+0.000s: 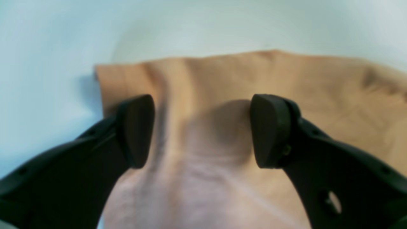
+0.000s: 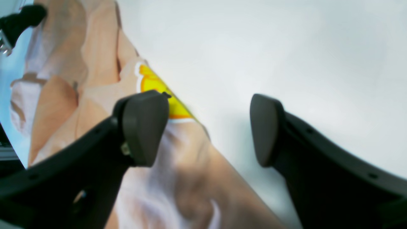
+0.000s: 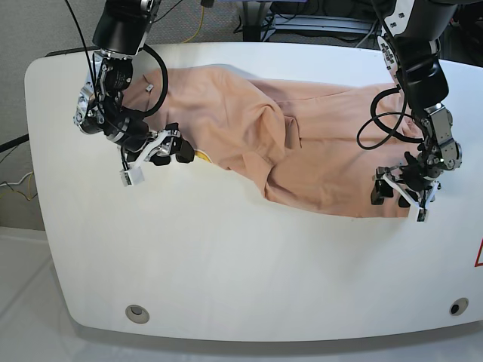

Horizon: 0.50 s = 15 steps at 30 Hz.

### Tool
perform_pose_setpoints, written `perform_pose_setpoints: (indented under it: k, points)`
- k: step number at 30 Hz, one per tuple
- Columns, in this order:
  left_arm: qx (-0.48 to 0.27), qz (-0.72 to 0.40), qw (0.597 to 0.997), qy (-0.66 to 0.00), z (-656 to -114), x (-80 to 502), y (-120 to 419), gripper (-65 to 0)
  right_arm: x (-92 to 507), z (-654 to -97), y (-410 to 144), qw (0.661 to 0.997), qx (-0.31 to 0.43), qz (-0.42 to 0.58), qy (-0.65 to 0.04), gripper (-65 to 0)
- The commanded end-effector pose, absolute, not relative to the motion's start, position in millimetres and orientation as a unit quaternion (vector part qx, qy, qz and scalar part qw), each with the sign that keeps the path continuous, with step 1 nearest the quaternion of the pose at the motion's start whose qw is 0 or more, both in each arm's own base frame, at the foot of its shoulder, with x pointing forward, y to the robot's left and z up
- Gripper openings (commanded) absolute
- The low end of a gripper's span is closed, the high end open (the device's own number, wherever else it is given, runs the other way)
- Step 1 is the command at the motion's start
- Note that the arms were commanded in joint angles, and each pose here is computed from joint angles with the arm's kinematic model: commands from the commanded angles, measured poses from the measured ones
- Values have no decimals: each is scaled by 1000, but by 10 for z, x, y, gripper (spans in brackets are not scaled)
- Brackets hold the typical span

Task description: Fold the T-shirt properly

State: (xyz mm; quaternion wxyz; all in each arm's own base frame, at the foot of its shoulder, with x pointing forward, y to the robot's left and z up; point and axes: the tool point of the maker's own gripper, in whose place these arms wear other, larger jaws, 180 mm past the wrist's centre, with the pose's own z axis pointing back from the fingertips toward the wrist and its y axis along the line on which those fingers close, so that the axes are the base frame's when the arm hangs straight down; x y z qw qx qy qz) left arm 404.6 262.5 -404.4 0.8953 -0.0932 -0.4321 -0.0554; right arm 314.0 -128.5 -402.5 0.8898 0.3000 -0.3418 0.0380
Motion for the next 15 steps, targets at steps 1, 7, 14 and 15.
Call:
perform_pose_setpoints:
  k: [1,7,14,15]
  points:
    - [-80,-65,870,-483,-3636,4274,2702,-210,3309,-3819,-1286,875,302,49,-375,-224]
    - [-65,-78,867,-488,-3500,4300,2719,-210,3335,-3709,-1332,876,288,68,-380,-224]
    - [-46,-94,860,-500,-3307,4330,2728,-210,3308,-3508,-1266,877,265,118,-384,-224]
    - [-45,-96,860,-500,-3296,4330,2731,-210,3289,-3489,-1245,877,262,128,-382,-224]
